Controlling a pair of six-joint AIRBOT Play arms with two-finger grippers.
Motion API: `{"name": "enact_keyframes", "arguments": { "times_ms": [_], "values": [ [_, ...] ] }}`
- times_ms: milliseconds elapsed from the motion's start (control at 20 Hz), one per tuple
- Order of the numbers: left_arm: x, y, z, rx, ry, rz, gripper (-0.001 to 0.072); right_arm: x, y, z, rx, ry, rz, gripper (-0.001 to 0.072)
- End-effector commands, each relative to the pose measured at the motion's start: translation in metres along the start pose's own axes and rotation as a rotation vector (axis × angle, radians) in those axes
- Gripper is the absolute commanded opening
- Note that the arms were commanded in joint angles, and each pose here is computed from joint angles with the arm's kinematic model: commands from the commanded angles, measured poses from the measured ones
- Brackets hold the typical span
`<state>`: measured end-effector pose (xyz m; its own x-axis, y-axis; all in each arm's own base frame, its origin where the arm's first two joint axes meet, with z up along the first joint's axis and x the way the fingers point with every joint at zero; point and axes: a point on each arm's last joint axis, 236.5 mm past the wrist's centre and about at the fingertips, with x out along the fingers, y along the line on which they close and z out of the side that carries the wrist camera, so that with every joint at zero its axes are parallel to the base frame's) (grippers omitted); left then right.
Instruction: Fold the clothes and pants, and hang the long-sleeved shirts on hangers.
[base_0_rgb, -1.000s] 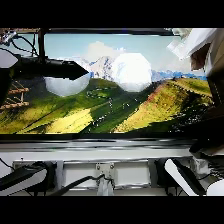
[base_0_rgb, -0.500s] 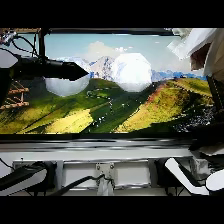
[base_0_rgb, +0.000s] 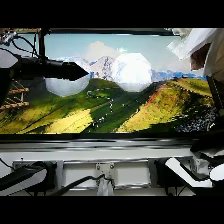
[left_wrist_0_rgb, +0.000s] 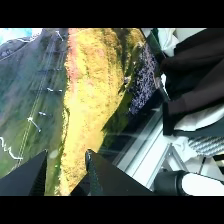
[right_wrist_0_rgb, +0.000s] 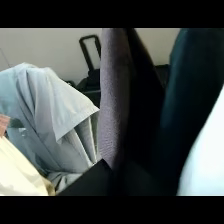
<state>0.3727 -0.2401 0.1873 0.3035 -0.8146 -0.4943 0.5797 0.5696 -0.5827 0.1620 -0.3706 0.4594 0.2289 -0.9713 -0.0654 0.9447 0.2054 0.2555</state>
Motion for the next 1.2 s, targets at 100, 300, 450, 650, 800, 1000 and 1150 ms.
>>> {"name": "enact_keyframes", "arguments": {
  "times_ms": [100, 300, 450, 650, 800, 1000, 1150],
  "values": [
    [0.000, 0.000, 0.000, -0.010, 0.000, 0.000, 0.0277, -0.002, -0.001, -0.003, -0.010, 0.019, 0.003, 0.0363],
    [-0.003, -0.002, 0.002, -0.002, -0.010, 0.002, 0.0278, -0.016, 0.016, 0.033, 0.071, -0.111, 0.097, 0.0369],
    [-0.012, -0.007, 0.017, 0.025, -0.080, 0.026, 0.0277, -0.065, 0.072, 0.104, 0.207, -0.374, 0.400, 0.0369],
    [-0.044, -0.026, 0.053, 0.168, -0.256, 0.087, 0.0278, -0.155, 0.150, 0.141, 0.553, -0.426, 0.877, 0.0372],
    [-0.087, -0.034, 0.073, 0.310, -0.363, 0.241, 0.0278, -0.193, 0.220, 0.080, 0.524, -0.122, 1.031, 0.0370],
    [-0.162, -0.038, 0.090, 0.548, -0.464, 0.543, 0.0277, -0.278, 0.299, -0.088, -0.022, 0.292, 1.227, 0.0367],
    [-0.189, -0.056, 0.088, 0.606, -0.509, 0.594, 0.0278, -0.368, 0.319, -0.198, -0.288, 0.449, 1.433, 0.0367]
  ]
}}
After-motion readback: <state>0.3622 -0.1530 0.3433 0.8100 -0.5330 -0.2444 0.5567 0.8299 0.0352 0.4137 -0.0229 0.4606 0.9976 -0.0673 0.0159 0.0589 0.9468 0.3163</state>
